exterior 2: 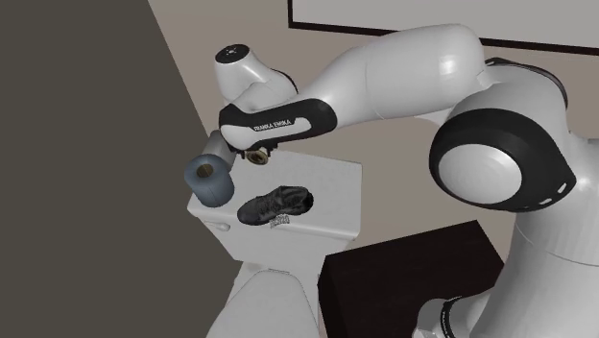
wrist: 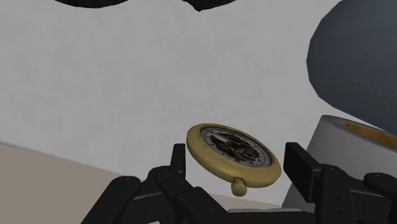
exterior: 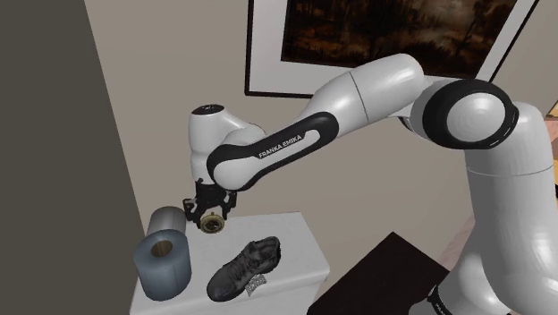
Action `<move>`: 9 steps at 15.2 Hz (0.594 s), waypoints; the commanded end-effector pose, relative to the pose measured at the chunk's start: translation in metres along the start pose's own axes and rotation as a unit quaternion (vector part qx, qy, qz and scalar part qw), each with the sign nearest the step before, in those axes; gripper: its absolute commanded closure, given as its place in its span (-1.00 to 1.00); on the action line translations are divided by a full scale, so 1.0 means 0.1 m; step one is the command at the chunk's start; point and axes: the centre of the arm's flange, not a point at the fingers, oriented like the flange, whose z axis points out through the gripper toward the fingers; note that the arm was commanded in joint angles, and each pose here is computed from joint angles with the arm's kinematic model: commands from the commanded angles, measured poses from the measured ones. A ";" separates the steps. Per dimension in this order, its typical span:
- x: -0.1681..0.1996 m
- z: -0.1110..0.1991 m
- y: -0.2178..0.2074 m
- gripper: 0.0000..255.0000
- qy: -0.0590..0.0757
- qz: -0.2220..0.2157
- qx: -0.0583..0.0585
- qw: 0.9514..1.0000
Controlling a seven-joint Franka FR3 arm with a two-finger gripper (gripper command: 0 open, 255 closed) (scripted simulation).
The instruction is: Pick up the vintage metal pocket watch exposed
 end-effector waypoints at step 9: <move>0.00 -0.42 0.00 1.00 0.000 0.000 0.000 1.000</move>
